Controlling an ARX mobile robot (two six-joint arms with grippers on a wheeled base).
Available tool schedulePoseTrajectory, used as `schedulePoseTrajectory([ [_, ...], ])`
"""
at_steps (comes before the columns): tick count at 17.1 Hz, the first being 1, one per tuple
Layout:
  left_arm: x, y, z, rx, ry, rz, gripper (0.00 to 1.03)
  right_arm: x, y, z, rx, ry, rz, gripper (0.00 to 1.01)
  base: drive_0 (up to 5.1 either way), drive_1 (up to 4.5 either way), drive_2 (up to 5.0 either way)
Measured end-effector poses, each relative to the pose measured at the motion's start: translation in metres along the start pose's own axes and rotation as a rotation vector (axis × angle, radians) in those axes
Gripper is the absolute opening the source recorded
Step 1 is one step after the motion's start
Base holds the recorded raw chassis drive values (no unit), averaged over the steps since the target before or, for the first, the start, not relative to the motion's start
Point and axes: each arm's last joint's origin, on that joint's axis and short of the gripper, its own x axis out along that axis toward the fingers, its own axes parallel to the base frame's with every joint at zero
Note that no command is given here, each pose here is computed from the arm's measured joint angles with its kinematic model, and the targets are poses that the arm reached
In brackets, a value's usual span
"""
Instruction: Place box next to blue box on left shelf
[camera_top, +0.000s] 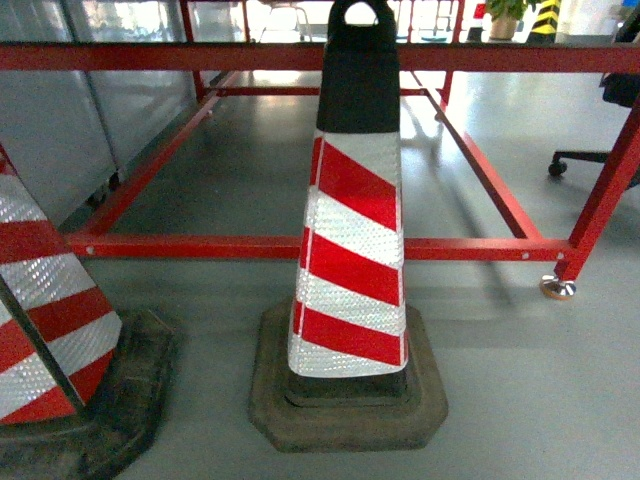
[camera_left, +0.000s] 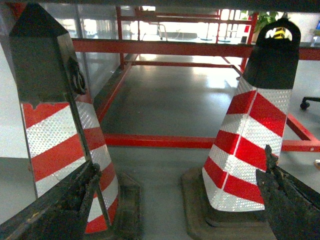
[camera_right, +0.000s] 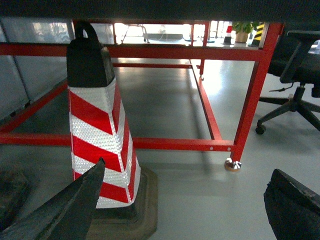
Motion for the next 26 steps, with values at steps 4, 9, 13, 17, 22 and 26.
schedulePoseTrajectory([
  [4,0.0,0.0,0.0,0.0,0.0,-0.001,0.98,0.0,0.0,0.0001,-0.001,-0.002,-0.001,0.98,0.0,0.0,0.0],
  [9,0.0,0.0,0.0,0.0,0.0,-0.001,0.98,0.0,0.0,0.0001,0.001,-0.001,-0.001,0.98,0.0,0.0,0.0],
  [13,0.0,0.0,-0.0001,0.0,0.001,-0.001,0.98,0.0,0.0,0.0002,-0.001,-0.002,-0.001,0.98,0.0,0.0,0.0],
  [17,0.0,0.0,0.0,0.0,0.0,-0.001,0.98,0.0,0.0,0.0001,0.001,-0.002,-0.001,0.98,0.0,0.0,0.0],
  [22,0.0,0.0,0.0001,0.0,-0.001,0.0,0.98,0.0,0.0,0.0002,0.0,-0.002,0.0,0.98,0.0,0.0,0.0],
  [26,0.0,0.0,0.0003,0.0,-0.003,-0.001,0.98,0.0,0.0,0.0005,0.0,-0.005,-0.001,0.98,0.0,0.0,0.0],
])
